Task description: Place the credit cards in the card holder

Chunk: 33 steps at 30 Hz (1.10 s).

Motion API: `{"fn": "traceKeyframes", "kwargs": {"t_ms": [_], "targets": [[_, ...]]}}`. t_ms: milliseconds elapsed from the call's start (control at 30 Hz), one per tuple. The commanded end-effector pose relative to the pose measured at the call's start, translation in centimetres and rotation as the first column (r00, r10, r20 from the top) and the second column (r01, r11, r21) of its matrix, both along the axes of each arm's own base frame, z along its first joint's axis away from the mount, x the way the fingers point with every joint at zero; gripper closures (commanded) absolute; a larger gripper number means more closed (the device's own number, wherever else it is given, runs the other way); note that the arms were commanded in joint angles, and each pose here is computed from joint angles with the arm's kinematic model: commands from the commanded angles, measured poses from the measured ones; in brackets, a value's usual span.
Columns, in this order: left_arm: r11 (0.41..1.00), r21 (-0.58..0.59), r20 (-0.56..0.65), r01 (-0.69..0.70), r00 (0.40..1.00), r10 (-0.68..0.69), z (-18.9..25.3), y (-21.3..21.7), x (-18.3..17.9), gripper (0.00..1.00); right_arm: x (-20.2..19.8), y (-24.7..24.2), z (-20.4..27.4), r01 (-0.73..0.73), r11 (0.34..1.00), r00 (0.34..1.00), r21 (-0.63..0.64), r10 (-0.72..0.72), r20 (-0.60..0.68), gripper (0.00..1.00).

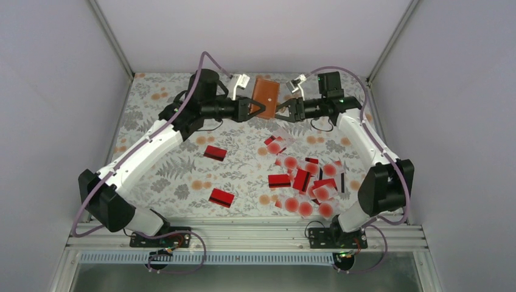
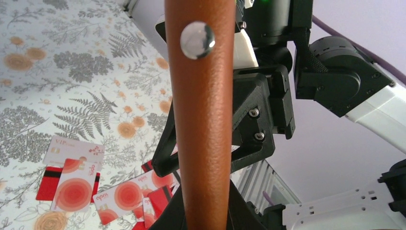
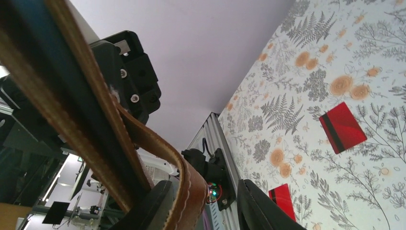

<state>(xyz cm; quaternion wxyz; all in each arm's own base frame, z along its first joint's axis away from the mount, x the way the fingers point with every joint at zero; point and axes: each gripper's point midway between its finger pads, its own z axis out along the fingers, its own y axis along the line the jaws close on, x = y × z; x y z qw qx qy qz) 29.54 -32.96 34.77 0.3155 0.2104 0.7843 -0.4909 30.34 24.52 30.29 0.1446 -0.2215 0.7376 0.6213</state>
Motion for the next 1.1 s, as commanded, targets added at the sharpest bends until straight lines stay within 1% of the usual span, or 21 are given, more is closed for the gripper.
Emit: {"fn": "traceKeyframes", "kwargs": {"t_ms": [0,200,467,700,800,1067], "targets": [[0.997,-0.068,0.038,0.038,0.999,-0.036,3.1,0.3,-0.8,0.98,-1.4,0.0,5.5,-0.053,0.995,0.99,0.084,0.042,0.133,0.66],[0.995,-0.072,0.042,0.064,0.997,-0.062,3.1,0.7,-1.2,0.98,-1.7,-0.1,7.3,-0.047,0.994,0.986,0.097,0.031,0.165,0.67],[0.994,-0.071,0.044,0.088,0.995,-0.085,2.9,0.7,-1.4,0.98,-1.8,-0.2,8.5,-0.036,0.995,0.983,0.098,0.017,0.181,0.71],[0.992,-0.079,0.048,0.096,0.995,-0.093,3.1,0.5,-1.4,0.98,-2.3,-0.2,9.3,-0.044,0.993,0.98,0.107,0.022,0.196,0.72],[0.993,-0.077,0.049,0.09,0.995,-0.087,3.0,0.6,-1.3,0.98,-2.6,-0.3,9.7,-0.043,0.993,0.979,0.109,0.02,0.203,0.72],[0.996,-0.066,0.046,0.065,0.997,-0.063,2.6,0.7,-0.8,0.98,-2.5,-0.4,10.1,-0.02,0.994,0.979,0.103,-0.002,0.203,0.68]]}}
